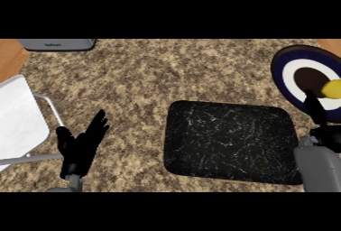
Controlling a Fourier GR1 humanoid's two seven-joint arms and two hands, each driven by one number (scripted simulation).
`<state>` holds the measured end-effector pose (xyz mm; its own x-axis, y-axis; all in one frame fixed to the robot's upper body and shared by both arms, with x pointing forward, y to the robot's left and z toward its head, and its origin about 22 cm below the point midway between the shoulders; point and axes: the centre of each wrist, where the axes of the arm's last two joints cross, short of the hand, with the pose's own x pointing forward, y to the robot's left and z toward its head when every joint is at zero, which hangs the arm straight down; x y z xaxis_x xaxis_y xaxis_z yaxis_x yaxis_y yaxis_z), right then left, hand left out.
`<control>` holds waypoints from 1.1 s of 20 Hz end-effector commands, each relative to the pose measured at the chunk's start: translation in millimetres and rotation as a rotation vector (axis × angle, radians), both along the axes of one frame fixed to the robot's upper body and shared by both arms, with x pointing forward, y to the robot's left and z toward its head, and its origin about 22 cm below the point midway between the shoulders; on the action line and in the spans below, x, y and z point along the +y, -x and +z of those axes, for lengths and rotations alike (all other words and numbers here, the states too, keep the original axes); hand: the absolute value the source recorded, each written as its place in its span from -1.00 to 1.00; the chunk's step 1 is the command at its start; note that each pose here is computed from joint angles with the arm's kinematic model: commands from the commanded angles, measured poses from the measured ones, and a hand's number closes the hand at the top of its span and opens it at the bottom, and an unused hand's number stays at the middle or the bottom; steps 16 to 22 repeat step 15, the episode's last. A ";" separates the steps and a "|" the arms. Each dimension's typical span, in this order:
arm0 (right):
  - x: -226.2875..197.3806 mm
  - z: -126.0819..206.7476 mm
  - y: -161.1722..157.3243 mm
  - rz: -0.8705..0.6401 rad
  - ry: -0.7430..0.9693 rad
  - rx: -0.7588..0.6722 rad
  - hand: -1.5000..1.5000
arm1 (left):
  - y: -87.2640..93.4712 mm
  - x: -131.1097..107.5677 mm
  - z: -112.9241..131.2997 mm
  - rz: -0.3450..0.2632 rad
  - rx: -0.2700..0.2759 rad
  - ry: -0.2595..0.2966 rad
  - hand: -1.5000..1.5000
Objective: Pick the lemon from the tray and place it in the plate
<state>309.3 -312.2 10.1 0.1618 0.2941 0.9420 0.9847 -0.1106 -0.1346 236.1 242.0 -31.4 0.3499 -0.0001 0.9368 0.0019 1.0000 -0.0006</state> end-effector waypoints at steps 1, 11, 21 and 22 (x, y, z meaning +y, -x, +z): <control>18.8 -13.6 17.3 0.045 -0.013 -0.003 -1.00 | -7.9 -1.4 0.8 -0.017 0.027 0.006 0.00; 62.3 -54.9 44.4 0.067 -0.058 0.097 -1.00 | 4.8 3.1 6.4 -0.004 0.009 0.018 0.00; 63.4 -54.5 35.6 0.068 -0.058 0.098 -1.00 | -7.8 -13.3 -3.2 0.000 0.033 -0.019 0.00; 63.4 -54.5 35.6 0.068 -0.058 0.098 -1.00 | -7.8 -13.3 -3.2 0.000 0.033 -0.019 0.00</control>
